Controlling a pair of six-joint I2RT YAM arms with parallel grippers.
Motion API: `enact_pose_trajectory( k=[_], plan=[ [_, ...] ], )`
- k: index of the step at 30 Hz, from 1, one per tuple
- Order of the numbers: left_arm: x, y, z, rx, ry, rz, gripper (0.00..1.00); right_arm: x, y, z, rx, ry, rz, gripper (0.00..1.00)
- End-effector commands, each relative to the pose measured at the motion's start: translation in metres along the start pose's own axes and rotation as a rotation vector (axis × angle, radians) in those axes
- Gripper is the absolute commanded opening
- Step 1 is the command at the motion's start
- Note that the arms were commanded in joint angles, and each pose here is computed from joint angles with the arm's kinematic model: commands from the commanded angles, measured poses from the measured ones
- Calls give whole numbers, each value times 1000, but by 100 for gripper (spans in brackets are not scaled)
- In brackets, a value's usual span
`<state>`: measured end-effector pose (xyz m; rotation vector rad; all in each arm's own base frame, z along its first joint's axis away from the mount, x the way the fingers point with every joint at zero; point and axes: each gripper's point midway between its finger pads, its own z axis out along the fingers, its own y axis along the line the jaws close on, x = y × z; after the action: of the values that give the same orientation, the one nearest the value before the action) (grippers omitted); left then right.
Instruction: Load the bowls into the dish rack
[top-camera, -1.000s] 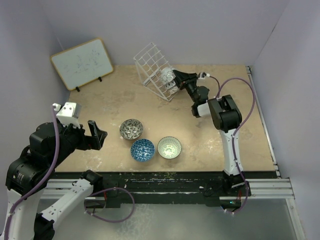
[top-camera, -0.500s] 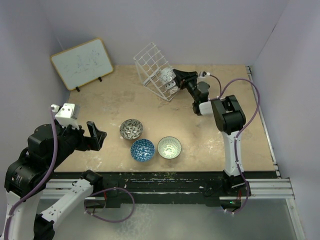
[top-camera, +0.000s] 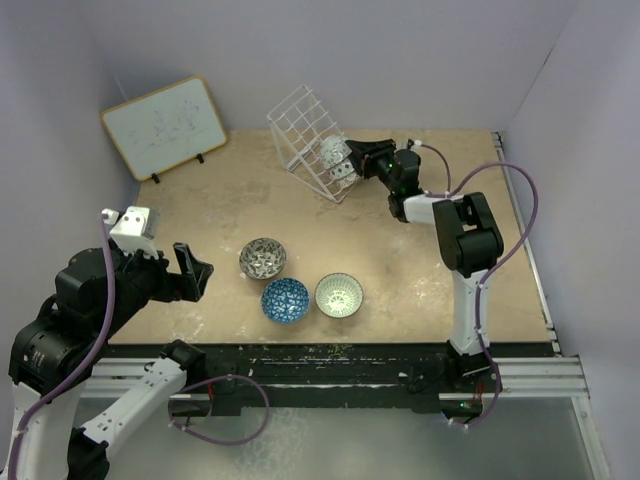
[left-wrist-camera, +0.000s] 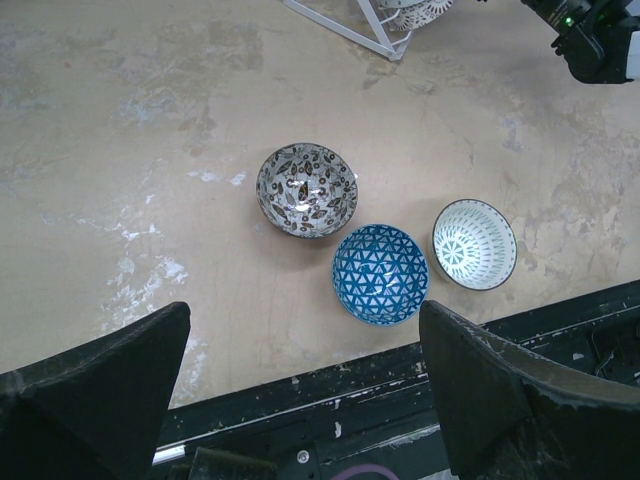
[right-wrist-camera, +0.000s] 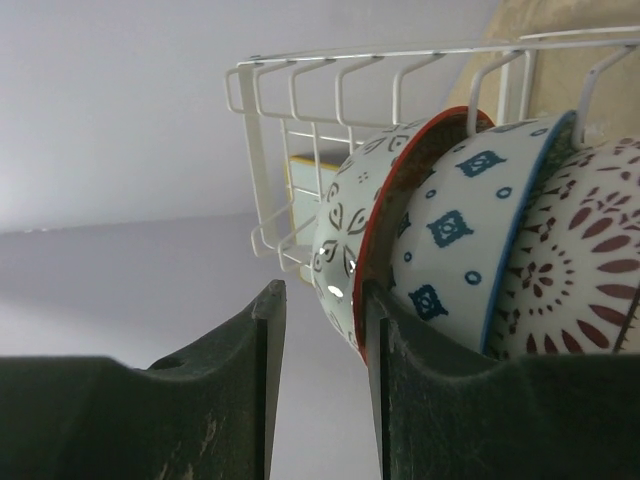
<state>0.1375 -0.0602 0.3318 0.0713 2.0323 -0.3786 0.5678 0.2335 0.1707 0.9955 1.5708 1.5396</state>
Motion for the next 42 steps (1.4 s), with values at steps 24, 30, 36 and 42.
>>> enact_pose_trajectory(
  k=[24,30,36,42],
  plan=[
    [-8,-3,2,13,-47,-26,99,-6,29,-54,135,-58,-217,40],
    [-8,-3,3,11,-48,-26,99,-12,32,-75,217,-94,-360,41],
    [-12,-3,3,4,-54,-31,99,5,45,-118,315,-46,-636,47],
    [-25,0,-2,-16,-95,-16,99,68,21,-169,523,151,-1024,54]
  ],
)
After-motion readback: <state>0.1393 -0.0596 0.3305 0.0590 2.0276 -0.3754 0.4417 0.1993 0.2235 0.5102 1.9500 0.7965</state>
